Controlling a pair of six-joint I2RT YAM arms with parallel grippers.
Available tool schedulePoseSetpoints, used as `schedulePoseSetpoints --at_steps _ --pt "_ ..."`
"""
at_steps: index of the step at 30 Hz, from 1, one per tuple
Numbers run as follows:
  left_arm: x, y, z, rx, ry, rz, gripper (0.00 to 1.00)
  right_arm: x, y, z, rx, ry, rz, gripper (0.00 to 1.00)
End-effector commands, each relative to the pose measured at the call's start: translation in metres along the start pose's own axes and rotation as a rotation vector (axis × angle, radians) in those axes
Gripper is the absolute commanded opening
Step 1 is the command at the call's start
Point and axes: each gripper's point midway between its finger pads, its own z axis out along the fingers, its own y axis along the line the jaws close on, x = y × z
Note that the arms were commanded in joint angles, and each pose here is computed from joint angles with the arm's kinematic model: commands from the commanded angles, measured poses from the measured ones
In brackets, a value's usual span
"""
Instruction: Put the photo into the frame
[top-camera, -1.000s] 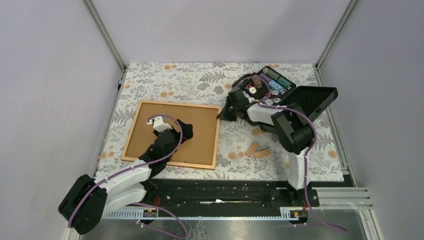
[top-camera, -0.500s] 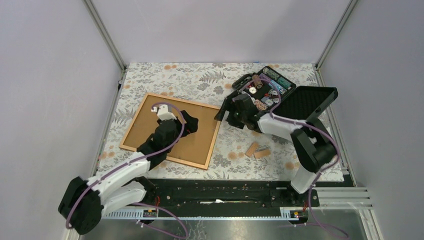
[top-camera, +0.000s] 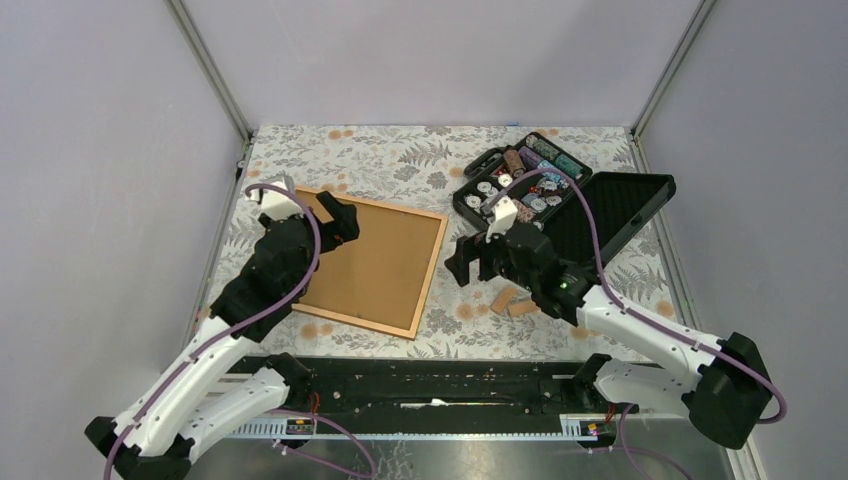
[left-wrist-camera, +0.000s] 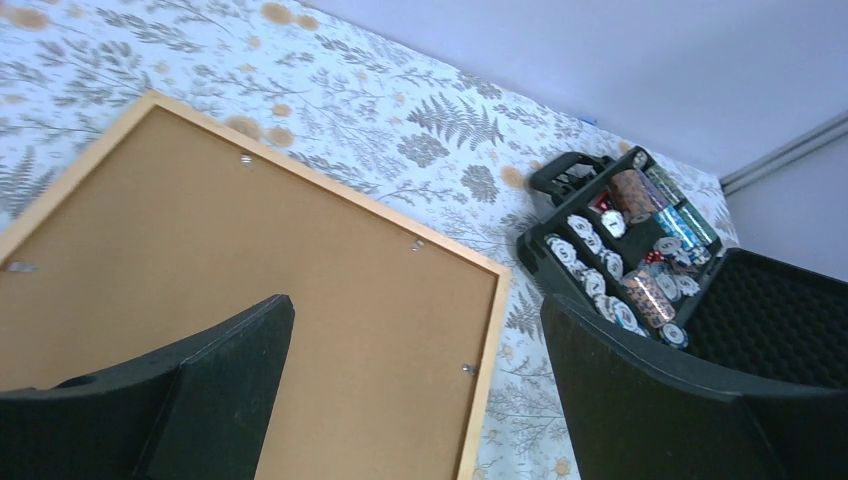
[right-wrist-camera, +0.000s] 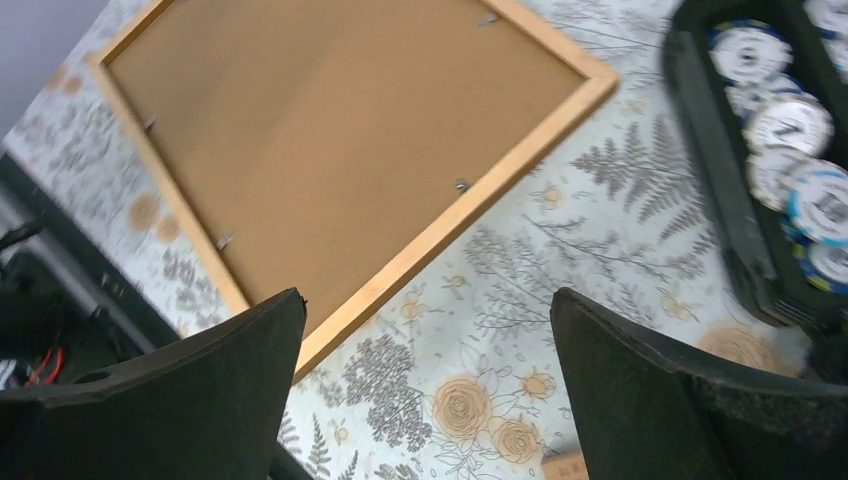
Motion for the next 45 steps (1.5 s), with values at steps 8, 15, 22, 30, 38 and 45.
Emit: schedulePoseSetpoints --at_steps 8,15,22,30,38,45 --pt "-0.016 0.023 -0.029 -0.059 -0.007 0.026 0.99 0.053 0.115 -0.007 -0.55 -0.155 -0.599 1.0" --pt "0.011 0.024 -0.017 -0.076 0.072 0.034 0.99 0.097 0.153 0.026 -0.648 -0.213 -0.907 1.0" --pt "0.018 0.019 -0.012 -0.054 0.116 0.099 0.99 0.13 0.171 0.075 -0.642 -0.068 -0.695 0.81" --pt "0.016 0.031 -0.021 -0.056 0.07 0.094 0.99 0.162 0.163 0.09 -0.621 0.021 -0.623 0.6" --pt "0.019 0.04 -0.022 -0.11 0.061 0.039 0.99 0.165 0.153 0.104 -0.52 0.035 -0.648 0.43" --pt "0.016 0.037 -0.016 -0.138 0.077 0.053 0.99 0.152 0.147 0.105 -0.445 -0.004 -0.642 0.29"
